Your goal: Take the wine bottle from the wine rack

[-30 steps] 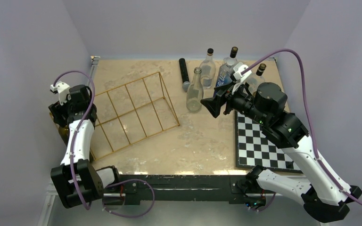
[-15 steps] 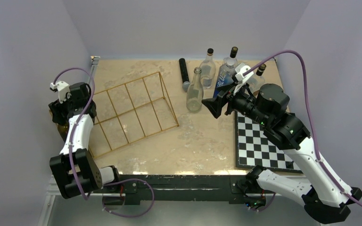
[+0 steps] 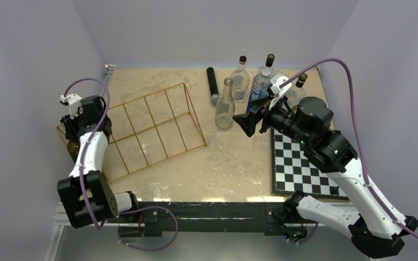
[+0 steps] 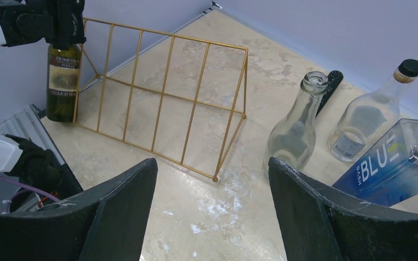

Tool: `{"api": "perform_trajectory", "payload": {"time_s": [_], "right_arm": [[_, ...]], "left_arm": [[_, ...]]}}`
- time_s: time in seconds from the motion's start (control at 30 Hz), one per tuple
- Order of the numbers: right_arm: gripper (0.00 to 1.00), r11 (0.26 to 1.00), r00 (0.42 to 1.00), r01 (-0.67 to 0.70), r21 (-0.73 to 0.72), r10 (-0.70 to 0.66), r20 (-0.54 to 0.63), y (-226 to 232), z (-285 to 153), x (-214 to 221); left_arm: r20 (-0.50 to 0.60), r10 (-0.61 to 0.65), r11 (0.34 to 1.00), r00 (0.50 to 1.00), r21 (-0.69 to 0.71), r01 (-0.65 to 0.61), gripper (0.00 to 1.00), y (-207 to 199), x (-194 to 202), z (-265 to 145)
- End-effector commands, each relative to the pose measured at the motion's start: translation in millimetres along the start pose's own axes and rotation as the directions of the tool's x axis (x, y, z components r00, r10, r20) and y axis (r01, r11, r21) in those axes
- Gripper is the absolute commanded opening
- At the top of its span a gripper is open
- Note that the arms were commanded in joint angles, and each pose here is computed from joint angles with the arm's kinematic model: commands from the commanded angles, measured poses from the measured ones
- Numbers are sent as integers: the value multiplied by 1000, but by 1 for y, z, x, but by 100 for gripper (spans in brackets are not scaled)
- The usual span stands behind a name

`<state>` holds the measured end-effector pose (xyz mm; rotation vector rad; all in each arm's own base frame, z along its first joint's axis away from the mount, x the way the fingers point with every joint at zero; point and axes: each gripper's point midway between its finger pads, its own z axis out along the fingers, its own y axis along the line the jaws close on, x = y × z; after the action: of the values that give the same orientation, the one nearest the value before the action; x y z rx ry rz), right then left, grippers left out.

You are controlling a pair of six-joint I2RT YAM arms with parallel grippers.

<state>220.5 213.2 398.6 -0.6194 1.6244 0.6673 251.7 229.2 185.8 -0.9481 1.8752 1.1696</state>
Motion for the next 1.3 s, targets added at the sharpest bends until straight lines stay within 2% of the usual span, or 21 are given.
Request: {"api": "perform_trajectory", "payload": {"time_s": [0.0,0.67,0.87,1.27], "right_arm": [[79,1000,999,22,-1,-22,44,0,0,-10],[79,1000,998,26,10,-26,62,-1,-2,-13],[98,1000,995,26,18,-27,94,-2,-6,-19],[99,1000,996,1,10,-2,89,0,-7,-20]], "left_arm": [[42,-101,995,994,25,100,0,4,-18,-7],[164,-185,982,969,55,178,0,40,-52,-51],[192,-219,975,957,84,206,0,50,-58,-64],[243,-243,968,939,119,220,0,66,-67,-87]]}}
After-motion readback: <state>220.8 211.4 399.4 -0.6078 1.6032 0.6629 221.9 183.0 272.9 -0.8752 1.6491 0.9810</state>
